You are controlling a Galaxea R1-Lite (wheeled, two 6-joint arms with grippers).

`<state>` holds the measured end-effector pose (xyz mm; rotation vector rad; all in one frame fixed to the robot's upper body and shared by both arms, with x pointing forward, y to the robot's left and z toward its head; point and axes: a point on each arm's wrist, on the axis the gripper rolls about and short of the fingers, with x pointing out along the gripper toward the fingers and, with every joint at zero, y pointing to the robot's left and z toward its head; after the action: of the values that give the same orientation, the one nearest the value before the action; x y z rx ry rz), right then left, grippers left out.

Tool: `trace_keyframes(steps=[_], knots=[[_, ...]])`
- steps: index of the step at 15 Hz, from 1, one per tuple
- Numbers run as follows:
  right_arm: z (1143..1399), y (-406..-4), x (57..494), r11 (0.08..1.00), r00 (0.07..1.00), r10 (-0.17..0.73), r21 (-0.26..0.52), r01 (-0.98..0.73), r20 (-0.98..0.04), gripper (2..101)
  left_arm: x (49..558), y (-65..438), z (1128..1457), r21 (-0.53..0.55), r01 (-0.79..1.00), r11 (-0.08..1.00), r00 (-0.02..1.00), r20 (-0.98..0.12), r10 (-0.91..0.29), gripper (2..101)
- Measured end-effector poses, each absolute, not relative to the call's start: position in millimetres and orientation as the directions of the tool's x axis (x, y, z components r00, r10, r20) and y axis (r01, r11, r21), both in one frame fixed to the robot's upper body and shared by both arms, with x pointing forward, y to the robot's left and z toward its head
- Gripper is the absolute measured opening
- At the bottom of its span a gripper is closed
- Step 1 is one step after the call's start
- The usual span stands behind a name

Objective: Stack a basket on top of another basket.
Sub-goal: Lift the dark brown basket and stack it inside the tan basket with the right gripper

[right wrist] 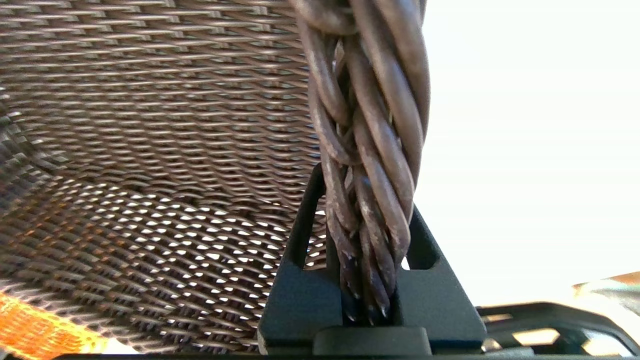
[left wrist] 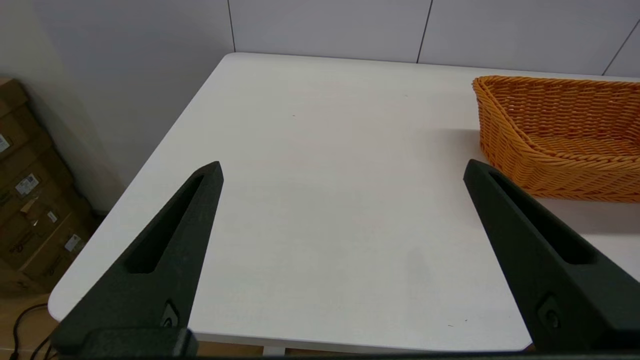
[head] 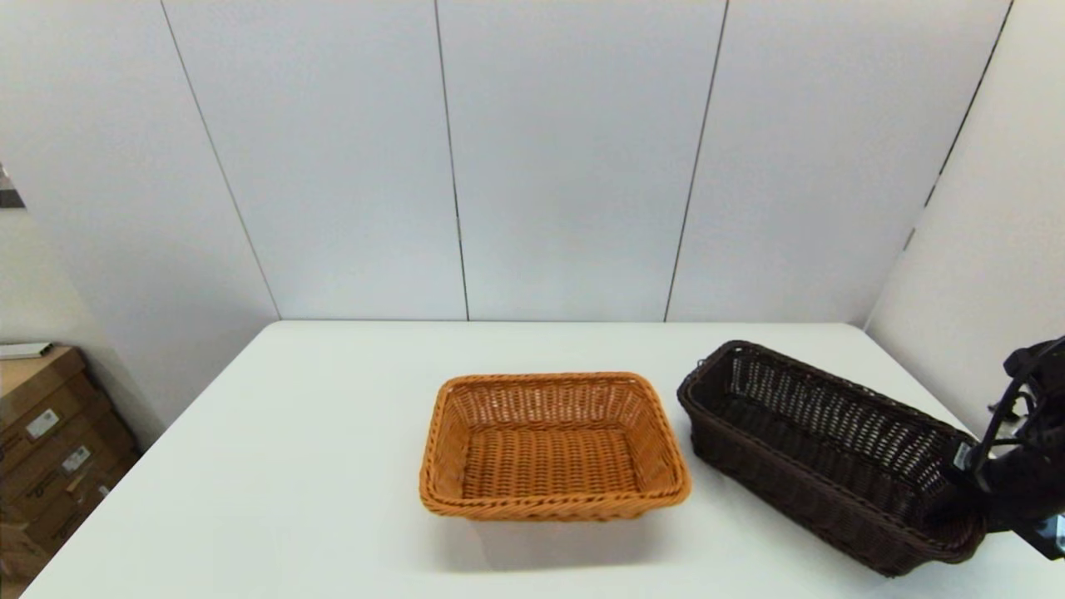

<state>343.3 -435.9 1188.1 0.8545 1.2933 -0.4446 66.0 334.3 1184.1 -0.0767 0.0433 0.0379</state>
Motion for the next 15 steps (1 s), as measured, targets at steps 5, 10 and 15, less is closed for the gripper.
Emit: trace_keyframes(steps=[5, 10, 15], knots=[[1195, -446, 338, 0.596, 0.399, 0.149, 0.404, 0.694, -0.905, 14.5, 66, 334, 1184, -0.076, -0.039, 0.996, 0.998, -0.044, 0.036, 97.8], [1211, -463, 321, 0.505, 0.527, 0.251, 0.574, 0.645, -0.812, 14.5, 66, 334, 1184, -0.076, -0.039, 0.996, 0.998, -0.044, 0.036, 97.8], [1245, -452, 306, 0.467, 0.559, 0.372, 0.67, 0.578, -0.741, 14.5, 66, 334, 1184, -0.076, -0.039, 0.996, 0.998, -0.045, 0.036, 97.8]])
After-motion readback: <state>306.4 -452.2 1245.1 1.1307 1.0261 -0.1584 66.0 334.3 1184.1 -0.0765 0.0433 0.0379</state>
